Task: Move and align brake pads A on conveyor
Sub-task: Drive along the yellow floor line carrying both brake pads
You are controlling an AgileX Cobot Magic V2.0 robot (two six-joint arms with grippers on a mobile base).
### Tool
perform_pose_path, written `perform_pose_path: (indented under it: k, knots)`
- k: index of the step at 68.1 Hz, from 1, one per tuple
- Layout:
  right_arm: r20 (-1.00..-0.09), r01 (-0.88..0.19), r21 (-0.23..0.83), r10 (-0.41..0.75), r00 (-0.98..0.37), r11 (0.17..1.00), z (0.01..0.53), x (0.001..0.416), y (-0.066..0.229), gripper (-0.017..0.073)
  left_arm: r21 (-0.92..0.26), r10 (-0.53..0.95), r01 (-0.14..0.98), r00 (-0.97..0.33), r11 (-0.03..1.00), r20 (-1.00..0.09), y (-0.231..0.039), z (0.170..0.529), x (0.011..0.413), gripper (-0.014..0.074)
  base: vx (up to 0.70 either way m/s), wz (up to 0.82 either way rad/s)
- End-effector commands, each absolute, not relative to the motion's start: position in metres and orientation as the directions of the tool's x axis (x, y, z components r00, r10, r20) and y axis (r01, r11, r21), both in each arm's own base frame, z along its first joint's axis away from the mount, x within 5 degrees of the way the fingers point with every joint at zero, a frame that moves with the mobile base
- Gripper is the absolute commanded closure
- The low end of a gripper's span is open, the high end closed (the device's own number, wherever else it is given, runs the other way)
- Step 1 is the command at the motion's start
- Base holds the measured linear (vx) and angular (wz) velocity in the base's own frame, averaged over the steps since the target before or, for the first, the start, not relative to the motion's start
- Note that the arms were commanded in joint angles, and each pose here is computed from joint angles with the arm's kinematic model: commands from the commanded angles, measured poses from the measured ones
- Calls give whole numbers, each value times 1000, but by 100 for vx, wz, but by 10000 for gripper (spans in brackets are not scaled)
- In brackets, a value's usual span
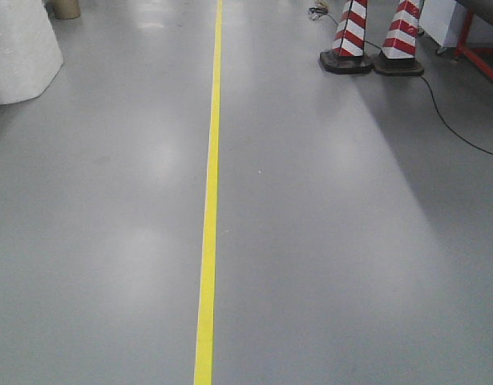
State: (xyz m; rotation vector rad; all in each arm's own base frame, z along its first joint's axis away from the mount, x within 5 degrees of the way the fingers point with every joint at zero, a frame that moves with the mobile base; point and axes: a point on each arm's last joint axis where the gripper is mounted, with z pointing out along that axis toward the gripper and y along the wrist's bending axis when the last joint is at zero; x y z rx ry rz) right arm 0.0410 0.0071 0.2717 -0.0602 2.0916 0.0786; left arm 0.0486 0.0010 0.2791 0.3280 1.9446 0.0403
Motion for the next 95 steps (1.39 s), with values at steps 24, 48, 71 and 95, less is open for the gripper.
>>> perform_pose_path:
  k: [24, 48, 71, 95]
  knots:
    - [-915, -66, 20, -9, -404, 998, 287, 45, 6, 571, 188, 237, 208, -249, 960, -939, -1, 295, 51, 600, 64, -2]
    - [-915, -66, 20, -9, -404, 998, 287, 45, 6, 571, 188, 237, 208, -249, 960, -939, -1, 295, 51, 600, 67, 6]
    - [-915, -66, 20, -9, -404, 998, 287, 45, 6, 571, 188, 237, 208, -249, 960, -939, -1, 295, 51, 600, 70, 2]
    - [-915, -66, 20, -9, -404, 998, 287, 45, 6, 571, 188, 237, 208, -249, 960, -939, -1, 295, 51, 600, 72, -6]
